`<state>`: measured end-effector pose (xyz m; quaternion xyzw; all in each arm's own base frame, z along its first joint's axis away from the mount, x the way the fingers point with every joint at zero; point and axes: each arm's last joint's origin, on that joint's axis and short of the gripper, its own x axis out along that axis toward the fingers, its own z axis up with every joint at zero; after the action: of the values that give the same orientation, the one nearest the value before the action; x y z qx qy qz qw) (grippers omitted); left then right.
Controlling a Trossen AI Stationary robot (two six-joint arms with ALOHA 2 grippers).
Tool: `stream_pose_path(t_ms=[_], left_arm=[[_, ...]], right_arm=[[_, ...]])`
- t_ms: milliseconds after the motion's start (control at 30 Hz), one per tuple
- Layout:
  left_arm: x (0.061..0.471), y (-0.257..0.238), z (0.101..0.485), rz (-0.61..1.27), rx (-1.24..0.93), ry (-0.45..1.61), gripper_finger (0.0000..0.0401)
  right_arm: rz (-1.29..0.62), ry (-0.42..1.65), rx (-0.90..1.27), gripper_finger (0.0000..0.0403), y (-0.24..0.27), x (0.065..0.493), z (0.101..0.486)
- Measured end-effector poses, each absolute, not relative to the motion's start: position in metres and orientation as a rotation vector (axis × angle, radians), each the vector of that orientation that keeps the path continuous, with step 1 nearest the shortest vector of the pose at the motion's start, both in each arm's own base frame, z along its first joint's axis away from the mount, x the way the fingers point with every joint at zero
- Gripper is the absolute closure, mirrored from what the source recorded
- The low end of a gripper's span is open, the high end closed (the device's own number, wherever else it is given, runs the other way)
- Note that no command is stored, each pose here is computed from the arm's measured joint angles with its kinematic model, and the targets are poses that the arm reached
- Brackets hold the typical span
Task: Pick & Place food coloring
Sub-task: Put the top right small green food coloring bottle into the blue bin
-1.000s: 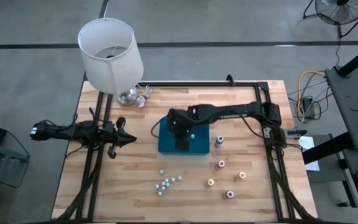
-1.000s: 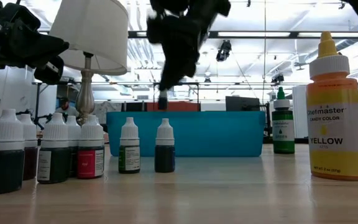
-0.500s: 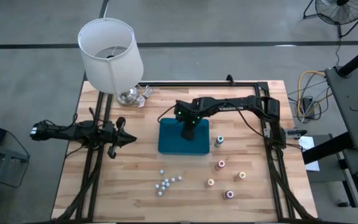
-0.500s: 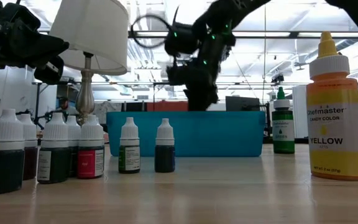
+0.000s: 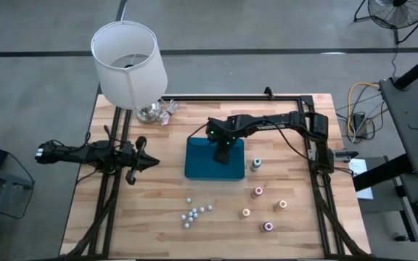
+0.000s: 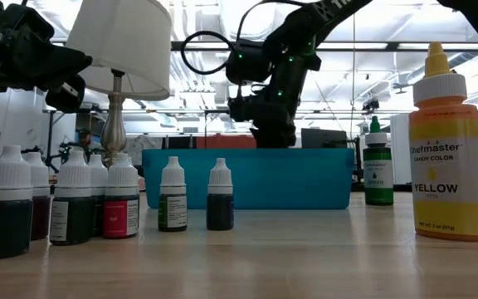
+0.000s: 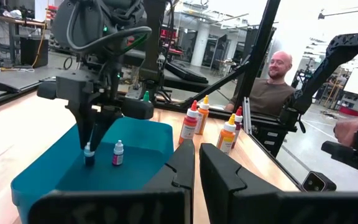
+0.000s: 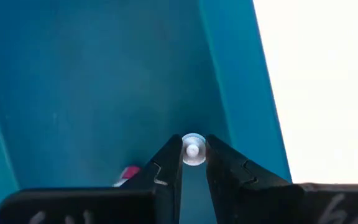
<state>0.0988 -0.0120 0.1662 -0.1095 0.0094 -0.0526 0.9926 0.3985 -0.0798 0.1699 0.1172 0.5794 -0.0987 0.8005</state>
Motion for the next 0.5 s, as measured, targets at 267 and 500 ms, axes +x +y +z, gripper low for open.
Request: stream_pose_path(t_ms=[267,500], left_arm=[[0.0988,-0.0120,0.1662,-0.105,-0.220,0.019,0.0401],[0.0988,-0.0120,0.1662,-0.105,-0.220,0.019,0.0401]], right_arm=[[-0.212,1.232,0.254,0.0356,-0.0797,0.3990,0.1717],[-0.229,1.201,0.251,0.0356,-0.0795,0.3990,0.1792]])
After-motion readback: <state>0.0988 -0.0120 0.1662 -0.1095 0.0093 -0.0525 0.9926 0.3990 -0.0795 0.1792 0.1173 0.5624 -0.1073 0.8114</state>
